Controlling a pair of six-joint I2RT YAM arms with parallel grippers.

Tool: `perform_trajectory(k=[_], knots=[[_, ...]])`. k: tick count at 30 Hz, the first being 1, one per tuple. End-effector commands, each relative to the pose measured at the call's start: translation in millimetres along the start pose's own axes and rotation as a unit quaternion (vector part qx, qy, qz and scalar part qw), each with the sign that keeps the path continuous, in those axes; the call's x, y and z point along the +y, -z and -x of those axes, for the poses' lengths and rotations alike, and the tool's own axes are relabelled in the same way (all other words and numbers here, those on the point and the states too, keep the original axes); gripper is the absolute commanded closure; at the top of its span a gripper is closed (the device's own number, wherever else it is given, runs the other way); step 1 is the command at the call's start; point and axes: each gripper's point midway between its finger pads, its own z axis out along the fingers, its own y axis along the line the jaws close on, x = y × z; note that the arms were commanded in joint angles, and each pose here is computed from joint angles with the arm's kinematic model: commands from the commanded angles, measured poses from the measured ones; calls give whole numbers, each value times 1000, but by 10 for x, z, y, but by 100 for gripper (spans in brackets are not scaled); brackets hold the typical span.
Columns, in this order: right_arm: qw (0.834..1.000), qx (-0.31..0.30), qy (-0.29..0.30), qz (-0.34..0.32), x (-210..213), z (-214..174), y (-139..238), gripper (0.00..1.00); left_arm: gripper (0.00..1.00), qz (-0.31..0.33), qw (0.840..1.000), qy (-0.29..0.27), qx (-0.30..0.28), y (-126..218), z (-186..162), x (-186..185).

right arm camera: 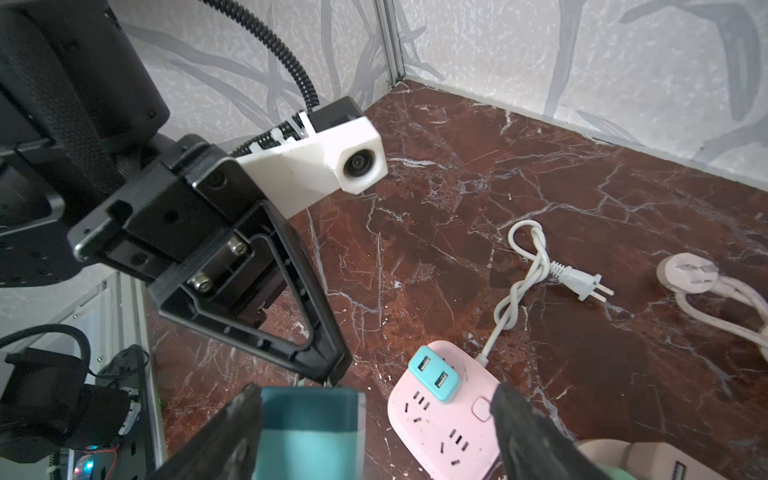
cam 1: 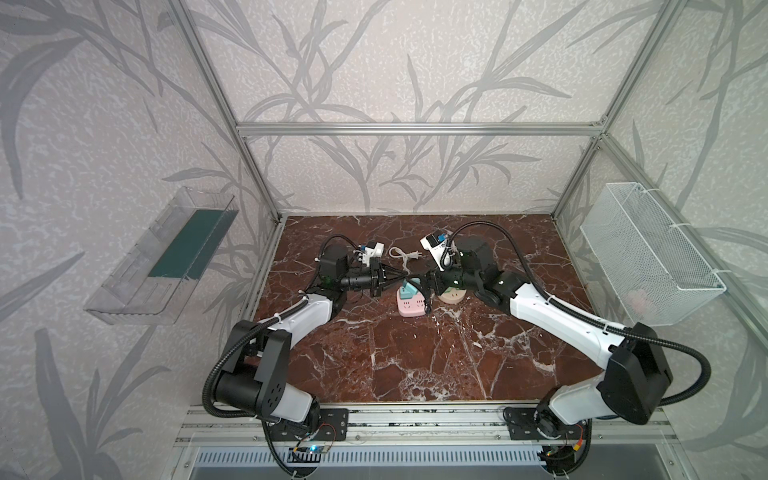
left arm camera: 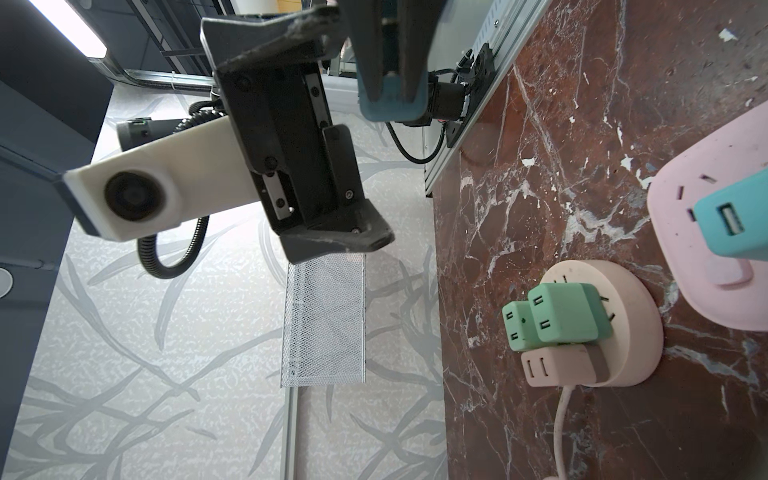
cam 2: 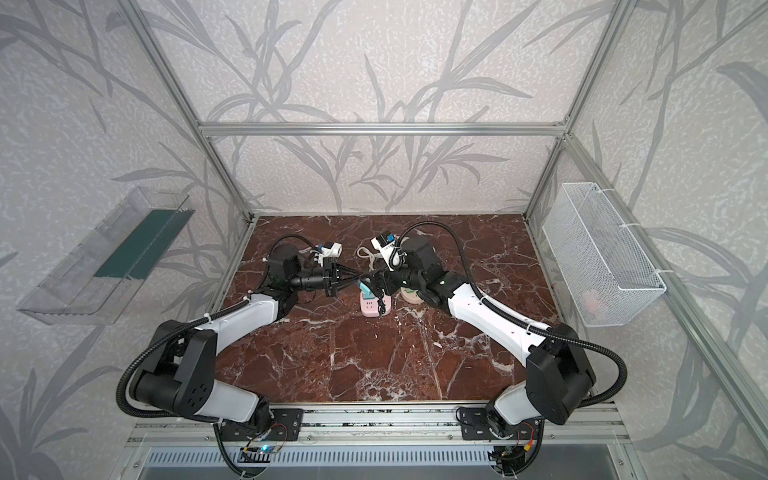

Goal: Insert the plug

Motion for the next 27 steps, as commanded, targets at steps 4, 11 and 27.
perform_trajectory(k=[4,11,27], knots=[[998,-58,22,6,108,185,206,16,100,-47,999,3,0,5,18,-216],[997,-62,32,17,216,140,239,19,100,-54,999,10,-4,3,32,-232],[996,-53,77,-6,337,191,113,32,100,-77,997,20,-8,13,45,-282]])
